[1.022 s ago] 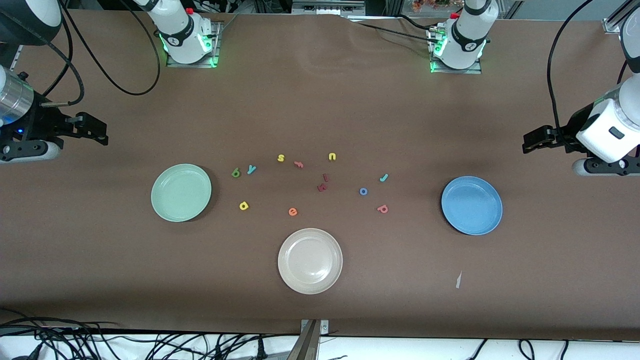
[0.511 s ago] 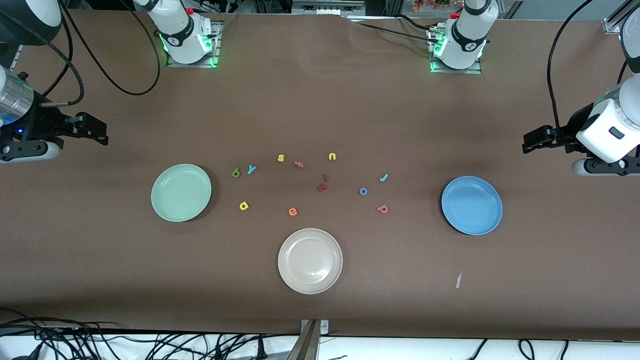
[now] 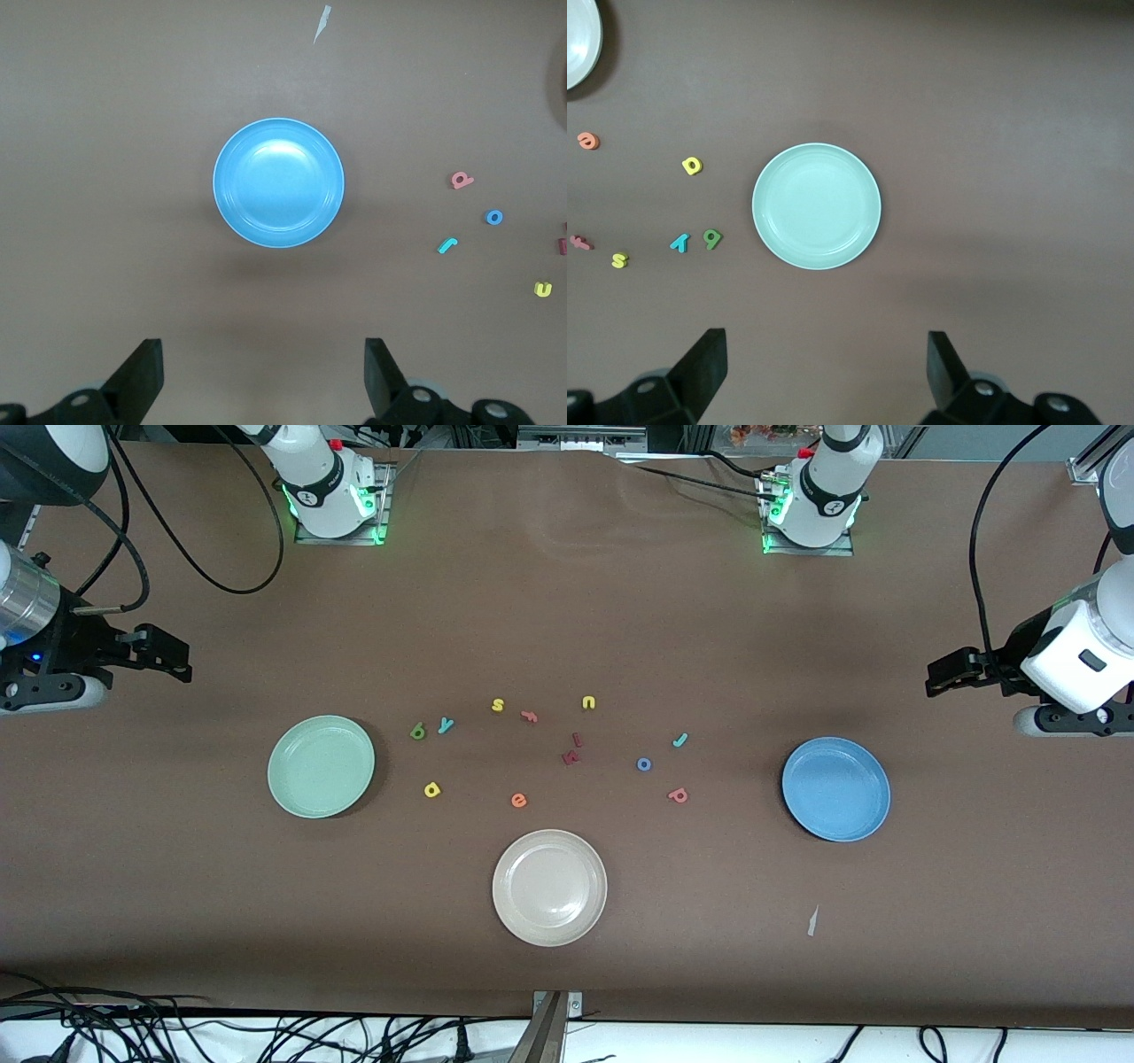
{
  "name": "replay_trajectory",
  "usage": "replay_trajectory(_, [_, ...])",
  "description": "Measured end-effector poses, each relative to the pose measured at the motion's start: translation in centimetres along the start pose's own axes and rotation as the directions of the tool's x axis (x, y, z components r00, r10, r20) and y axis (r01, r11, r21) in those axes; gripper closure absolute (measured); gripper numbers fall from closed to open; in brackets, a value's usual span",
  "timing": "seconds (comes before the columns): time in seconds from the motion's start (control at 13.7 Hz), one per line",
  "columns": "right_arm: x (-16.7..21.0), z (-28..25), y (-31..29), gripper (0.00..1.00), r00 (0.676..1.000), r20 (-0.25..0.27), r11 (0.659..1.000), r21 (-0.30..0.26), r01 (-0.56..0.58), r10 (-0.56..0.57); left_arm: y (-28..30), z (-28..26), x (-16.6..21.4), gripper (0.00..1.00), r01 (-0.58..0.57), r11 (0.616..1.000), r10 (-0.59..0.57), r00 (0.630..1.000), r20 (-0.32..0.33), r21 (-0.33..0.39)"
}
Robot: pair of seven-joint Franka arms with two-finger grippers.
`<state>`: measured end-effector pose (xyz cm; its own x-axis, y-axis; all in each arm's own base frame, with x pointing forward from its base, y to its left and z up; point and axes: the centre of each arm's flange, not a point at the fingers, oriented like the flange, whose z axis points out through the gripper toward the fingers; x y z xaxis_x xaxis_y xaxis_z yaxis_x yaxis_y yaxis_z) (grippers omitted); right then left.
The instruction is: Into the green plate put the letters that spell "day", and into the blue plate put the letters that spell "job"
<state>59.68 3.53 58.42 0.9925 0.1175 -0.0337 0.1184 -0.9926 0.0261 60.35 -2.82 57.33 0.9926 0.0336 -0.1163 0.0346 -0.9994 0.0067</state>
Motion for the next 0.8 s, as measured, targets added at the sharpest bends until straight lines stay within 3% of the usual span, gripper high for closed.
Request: replay_trajectory(0.8, [-0.08,0.16,-0.02,0.0,1.0,0.01,1.0,0.002,0.0,0.0,0.0,0.0,0.0,0.0,0.0,1.0,0.0,1.0,0.0,0.0])
